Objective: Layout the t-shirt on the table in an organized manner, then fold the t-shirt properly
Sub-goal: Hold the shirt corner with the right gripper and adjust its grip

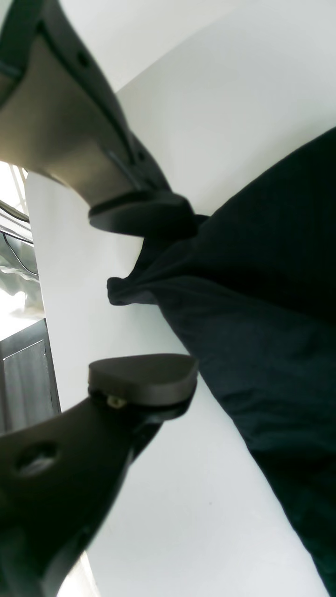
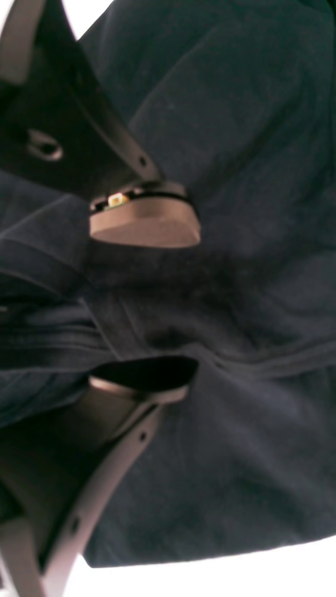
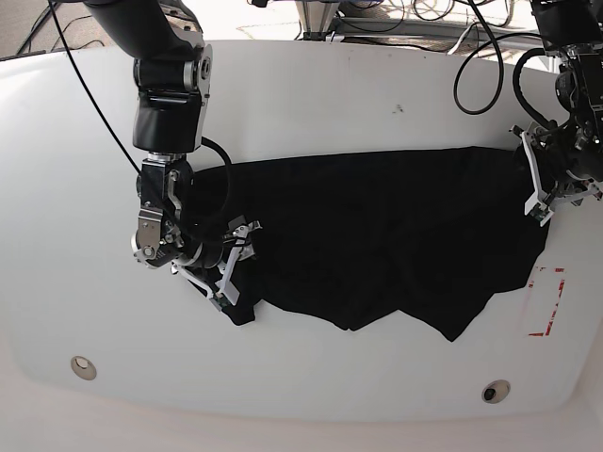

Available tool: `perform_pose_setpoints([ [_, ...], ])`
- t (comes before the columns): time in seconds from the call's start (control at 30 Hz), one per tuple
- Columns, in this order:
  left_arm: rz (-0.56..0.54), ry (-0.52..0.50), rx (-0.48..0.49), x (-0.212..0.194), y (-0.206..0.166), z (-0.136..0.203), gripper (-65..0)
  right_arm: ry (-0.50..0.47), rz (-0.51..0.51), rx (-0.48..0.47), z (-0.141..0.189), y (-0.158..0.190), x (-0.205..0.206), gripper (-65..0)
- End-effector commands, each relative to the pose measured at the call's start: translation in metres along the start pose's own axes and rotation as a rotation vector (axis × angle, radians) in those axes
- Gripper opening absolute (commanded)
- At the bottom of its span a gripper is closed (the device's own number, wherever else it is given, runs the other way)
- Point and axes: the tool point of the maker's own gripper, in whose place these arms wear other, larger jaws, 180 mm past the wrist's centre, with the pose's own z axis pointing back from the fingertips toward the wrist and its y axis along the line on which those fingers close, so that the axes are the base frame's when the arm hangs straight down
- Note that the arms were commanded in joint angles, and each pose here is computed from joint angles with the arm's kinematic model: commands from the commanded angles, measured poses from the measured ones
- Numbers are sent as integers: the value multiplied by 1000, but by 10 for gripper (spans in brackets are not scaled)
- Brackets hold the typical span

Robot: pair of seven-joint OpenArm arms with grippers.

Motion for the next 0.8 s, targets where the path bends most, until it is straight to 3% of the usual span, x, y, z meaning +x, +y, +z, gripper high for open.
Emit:
perform_pose_setpoints([
  [0.0,-11,-23,27,6,9,7,-297,-70,19,-14,8,-7,24,-311],
  [0.17,-10,-24,26,6,9,7,-297,-43,-3,7,1,-5,14,-363],
  [0.53,-11,-22,28,6,10,7,-297,-64,0,11,1,-1,20,-609],
  [0.77,-11,-22,28,6,10,7,-297,-88,49,-26,17,-1,37,-642],
])
